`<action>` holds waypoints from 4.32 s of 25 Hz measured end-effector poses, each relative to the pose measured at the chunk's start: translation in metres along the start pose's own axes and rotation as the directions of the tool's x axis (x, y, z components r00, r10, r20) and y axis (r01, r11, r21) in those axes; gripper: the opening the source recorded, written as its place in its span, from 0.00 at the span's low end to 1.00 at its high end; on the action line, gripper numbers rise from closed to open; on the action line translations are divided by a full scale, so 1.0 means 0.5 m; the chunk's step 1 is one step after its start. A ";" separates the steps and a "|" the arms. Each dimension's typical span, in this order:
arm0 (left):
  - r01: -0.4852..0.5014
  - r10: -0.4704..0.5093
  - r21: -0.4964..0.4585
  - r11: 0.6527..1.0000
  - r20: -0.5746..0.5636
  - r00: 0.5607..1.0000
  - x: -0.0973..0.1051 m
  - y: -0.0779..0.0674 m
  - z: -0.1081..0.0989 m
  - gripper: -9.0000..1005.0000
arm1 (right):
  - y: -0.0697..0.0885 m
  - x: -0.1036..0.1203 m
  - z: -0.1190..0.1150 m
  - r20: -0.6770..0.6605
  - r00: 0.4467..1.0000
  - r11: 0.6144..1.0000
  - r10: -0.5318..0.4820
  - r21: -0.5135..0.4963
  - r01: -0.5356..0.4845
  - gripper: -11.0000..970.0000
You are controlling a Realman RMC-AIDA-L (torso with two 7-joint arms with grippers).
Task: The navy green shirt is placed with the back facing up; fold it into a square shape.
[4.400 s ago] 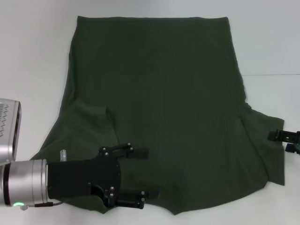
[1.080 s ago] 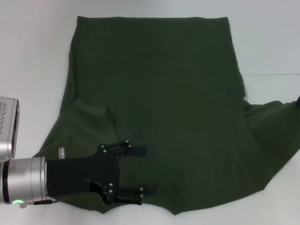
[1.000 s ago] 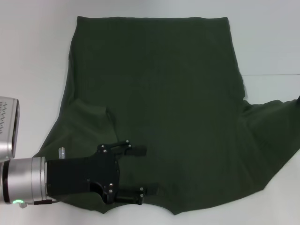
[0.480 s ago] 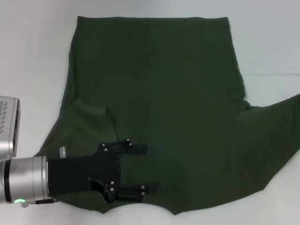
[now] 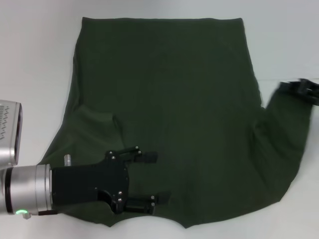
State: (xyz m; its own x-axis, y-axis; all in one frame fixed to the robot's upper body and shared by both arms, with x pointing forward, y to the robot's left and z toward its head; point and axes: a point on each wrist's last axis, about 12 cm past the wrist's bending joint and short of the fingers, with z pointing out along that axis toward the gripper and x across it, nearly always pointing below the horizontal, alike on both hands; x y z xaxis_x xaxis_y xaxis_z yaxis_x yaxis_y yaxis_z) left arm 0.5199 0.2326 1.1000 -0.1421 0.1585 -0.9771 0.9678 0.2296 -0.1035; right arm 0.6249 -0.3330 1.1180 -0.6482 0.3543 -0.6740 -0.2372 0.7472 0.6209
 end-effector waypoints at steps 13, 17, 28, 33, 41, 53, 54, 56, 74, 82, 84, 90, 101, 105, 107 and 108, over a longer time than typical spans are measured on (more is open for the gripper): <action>0.006 -0.006 -0.029 1.000 0.011 1.000 0.000 0.005 -0.011 0.92 | 0.153 0.037 0.144 -0.077 0.989 0.977 -0.129 -0.179 0.113 0.09; 0.008 -0.008 -0.038 0.999 0.012 1.000 0.002 0.006 -0.015 0.92 | 0.141 0.034 0.133 -0.060 0.993 0.980 -0.102 -0.176 0.090 0.24; 0.125 -0.115 -0.155 0.980 0.076 0.991 0.015 0.014 -0.075 0.92 | 0.134 0.093 0.092 -0.040 0.984 0.932 -0.174 -0.329 0.152 0.69; 0.193 -0.170 -0.270 0.943 0.108 0.980 0.037 0.013 -0.130 0.92 | 0.142 0.135 0.091 -0.048 0.968 0.890 -0.247 -0.407 0.207 0.95; 0.260 -0.261 -0.492 0.831 0.068 0.963 0.101 0.007 -0.210 0.92 | 0.150 0.174 0.099 -0.037 0.954 0.856 -0.298 -0.454 0.249 0.96; 0.328 -0.387 -0.669 0.667 0.065 0.920 0.164 -0.006 -0.272 0.92 | 0.166 0.171 0.107 -0.004 0.956 0.839 -0.294 -0.480 0.256 0.96; 0.333 -0.398 -0.679 0.654 0.066 0.915 0.169 -0.006 -0.270 0.92 | 0.166 0.170 0.107 -0.003 0.956 0.839 -0.294 -0.480 0.257 0.96; 0.342 -0.414 -0.691 0.637 0.068 0.908 0.177 -0.003 -0.266 0.92 | 0.166 0.170 0.107 -0.003 0.956 0.839 -0.294 -0.480 0.257 0.96; 0.332 -0.457 -0.720 0.610 0.023 0.889 0.196 0.010 -0.240 0.92 | 0.165 0.163 0.105 0.007 0.953 0.836 -0.302 -0.478 0.268 0.96; 0.330 -0.449 -0.679 0.655 0.002 0.894 0.189 0.008 -0.227 0.92 | 0.166 0.159 0.101 0.034 0.951 0.826 -0.307 -0.487 0.284 0.96; 0.326 -0.449 -0.670 0.667 -0.012 0.894 0.188 0.008 -0.223 0.92 | 0.166 0.160 0.099 0.037 0.952 0.824 -0.305 -0.490 0.284 0.96; 0.321 -0.445 -0.651 0.688 -0.029 0.895 0.184 0.010 -0.215 0.92 | 0.166 0.161 0.098 0.038 0.953 0.825 -0.302 -0.490 0.281 0.96; 0.298 -0.432 -0.672 0.678 -0.037 0.901 0.178 0.009 -0.234 0.92 | 0.165 0.162 0.098 0.038 0.953 0.826 -0.300 -0.490 0.280 0.96; 0.300 -0.439 -0.683 0.666 -0.033 0.898 0.181 0.005 -0.245 0.92 | 0.164 0.163 0.098 0.039 0.953 0.826 -0.299 -0.490 0.279 0.96; 0.300 -0.441 -0.689 0.660 -0.032 0.897 0.183 0.004 -0.249 0.92 | 0.164 0.164 0.098 0.041 0.952 0.825 -0.302 -0.489 0.283 0.96; 0.299 -0.442 -0.691 0.658 -0.032 0.897 0.184 0.003 -0.250 0.92 | 0.164 0.164 0.098 0.042 0.952 0.824 -0.303 -0.490 0.284 0.96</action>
State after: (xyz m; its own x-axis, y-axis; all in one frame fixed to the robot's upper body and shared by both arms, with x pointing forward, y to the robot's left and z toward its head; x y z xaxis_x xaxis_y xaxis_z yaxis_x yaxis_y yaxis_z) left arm 0.4823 0.3677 1.0334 -0.5615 0.0714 -0.8244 0.4500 0.8624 -0.2318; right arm 0.5876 -0.2152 1.0940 -0.5149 0.1340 -0.8467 -0.7340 0.4414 0.5162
